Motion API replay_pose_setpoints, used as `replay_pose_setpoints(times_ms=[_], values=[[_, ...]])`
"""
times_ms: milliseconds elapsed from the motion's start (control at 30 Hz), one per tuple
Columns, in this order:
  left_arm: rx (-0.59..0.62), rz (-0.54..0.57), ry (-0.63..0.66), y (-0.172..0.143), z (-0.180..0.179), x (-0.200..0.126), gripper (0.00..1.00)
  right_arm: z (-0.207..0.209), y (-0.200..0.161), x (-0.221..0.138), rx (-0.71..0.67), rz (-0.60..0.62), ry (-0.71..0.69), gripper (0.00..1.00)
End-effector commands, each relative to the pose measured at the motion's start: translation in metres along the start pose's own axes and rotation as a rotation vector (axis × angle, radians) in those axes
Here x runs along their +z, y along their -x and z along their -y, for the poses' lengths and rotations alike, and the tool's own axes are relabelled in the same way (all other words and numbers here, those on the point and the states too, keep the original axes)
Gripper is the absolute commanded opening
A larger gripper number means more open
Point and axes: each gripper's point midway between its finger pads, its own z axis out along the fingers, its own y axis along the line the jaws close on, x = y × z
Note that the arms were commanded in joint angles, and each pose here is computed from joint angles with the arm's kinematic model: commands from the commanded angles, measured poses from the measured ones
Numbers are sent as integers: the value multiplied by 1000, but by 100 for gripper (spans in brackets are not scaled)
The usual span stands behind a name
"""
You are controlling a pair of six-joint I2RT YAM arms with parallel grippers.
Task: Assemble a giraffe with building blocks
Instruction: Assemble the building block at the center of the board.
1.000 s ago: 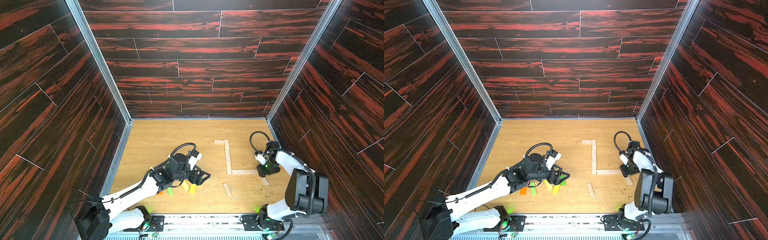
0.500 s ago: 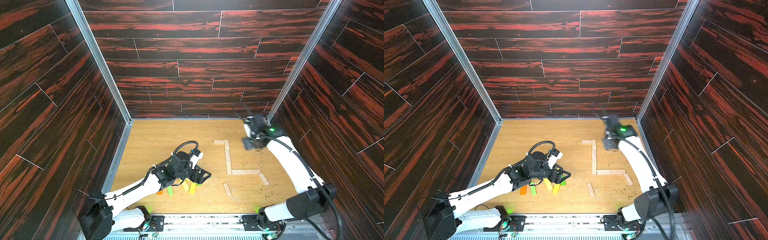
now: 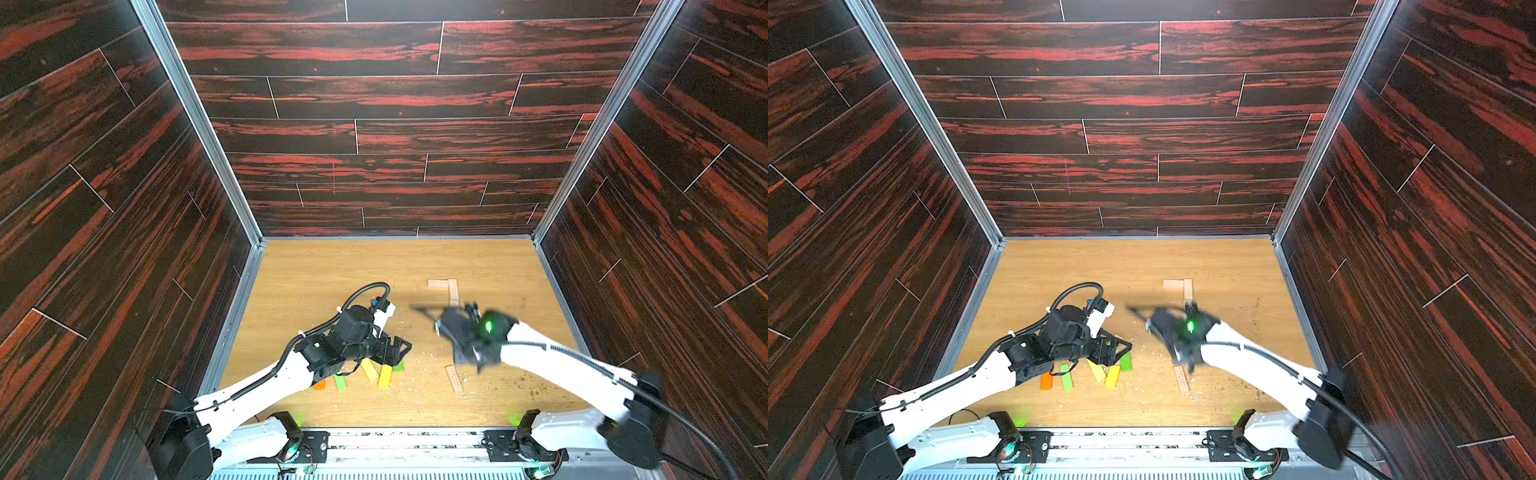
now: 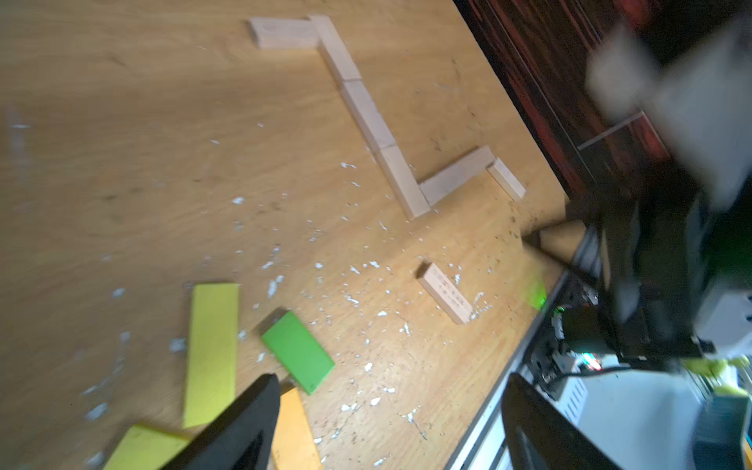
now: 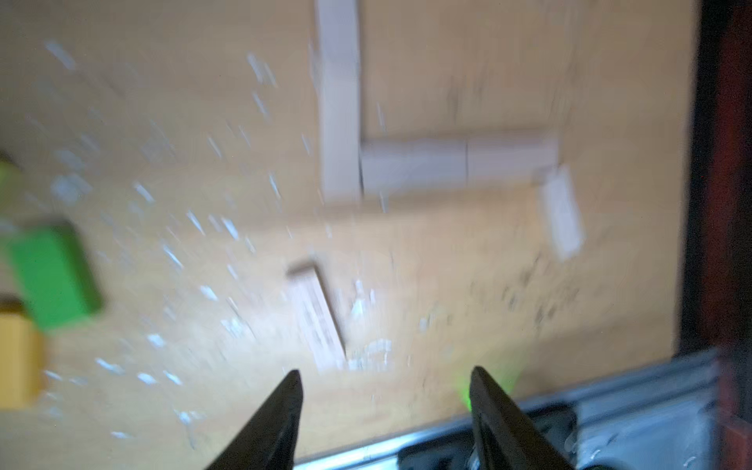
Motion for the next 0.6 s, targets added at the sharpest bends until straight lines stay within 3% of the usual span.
replay_pose_setpoints(times_ms=[0,200,567], values=[[-31,52,41,8,-4,-13,88,-11,-26,13,145,-27,49,66],[-69,76,69,12,-7,-20,88,-37,-55,42,91,-81,121,68],[-101,92,92,14,-9,-28,88,-50,-41,80,85,-79,116,70]])
